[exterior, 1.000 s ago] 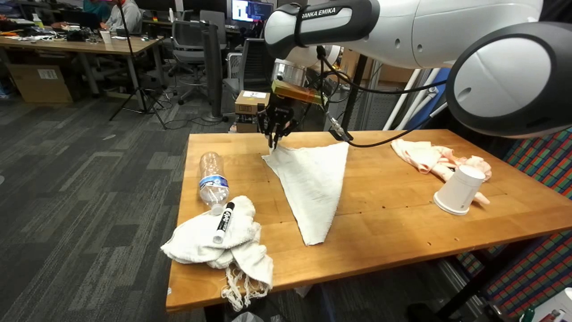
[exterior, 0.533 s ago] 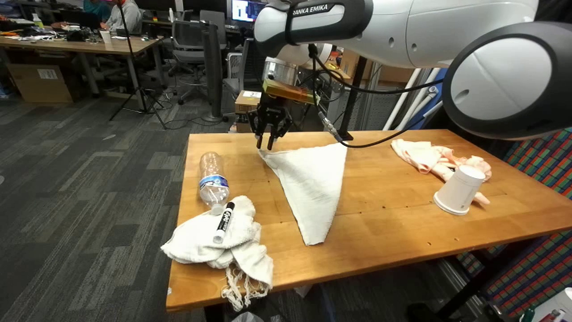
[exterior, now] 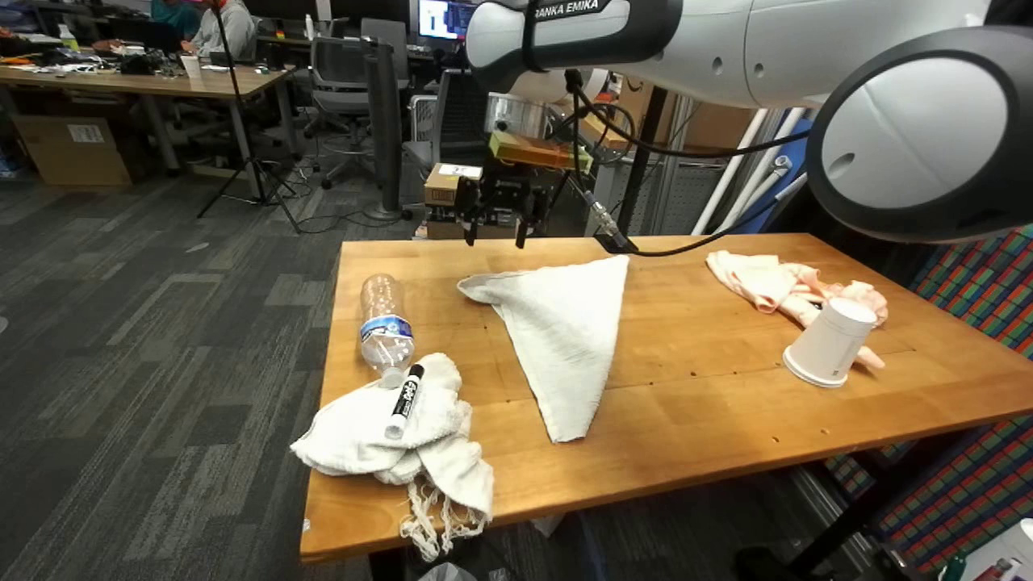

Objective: Fold the white towel at the center

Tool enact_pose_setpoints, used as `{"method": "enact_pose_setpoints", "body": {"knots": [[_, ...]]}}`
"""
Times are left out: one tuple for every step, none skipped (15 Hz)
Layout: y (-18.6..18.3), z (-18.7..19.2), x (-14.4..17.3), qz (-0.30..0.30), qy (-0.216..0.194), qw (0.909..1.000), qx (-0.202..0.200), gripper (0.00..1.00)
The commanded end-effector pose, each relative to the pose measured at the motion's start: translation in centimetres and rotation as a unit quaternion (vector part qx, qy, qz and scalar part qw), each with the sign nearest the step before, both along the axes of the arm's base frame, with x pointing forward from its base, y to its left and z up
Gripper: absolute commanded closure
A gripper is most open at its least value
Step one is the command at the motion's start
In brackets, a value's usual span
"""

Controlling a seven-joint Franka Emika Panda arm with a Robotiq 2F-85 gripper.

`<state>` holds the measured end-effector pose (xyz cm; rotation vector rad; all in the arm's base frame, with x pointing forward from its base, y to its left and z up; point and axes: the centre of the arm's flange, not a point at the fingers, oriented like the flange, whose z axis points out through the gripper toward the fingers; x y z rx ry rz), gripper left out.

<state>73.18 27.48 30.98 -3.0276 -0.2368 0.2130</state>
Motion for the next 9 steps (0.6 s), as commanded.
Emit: {"method": "enact_pose_setpoints", "body": {"knots": [[-4.9,3.5,-1.7,0.022,-0.062,0.9968,-0.046,0.00],[-6.3,4.2,-1.8,0.025,-0.081,0.9947,-0.059,0.00],[-7.7,4.9,-1.8,0.024,-0.100,0.9922,-0.071,0.00],[-9.1,5.6,-1.8,0.023,-0.118,0.9893,-0.083,0.00],[-10.5,6.2,-1.7,0.022,-0.135,0.9861,-0.095,0.00],[-11.9,6.6,-1.5,0.018,-0.149,0.9831,-0.105,0.00],[-13.3,7.0,-1.3,0.013,-0.160,0.9805,-0.114,0.00],[-14.8,7.1,-1.1,0.007,-0.167,0.9786,-0.119,0.00],[-16.3,7.1,-0.9,-0.001,-0.173,0.9768,-0.125,0.00]]}}
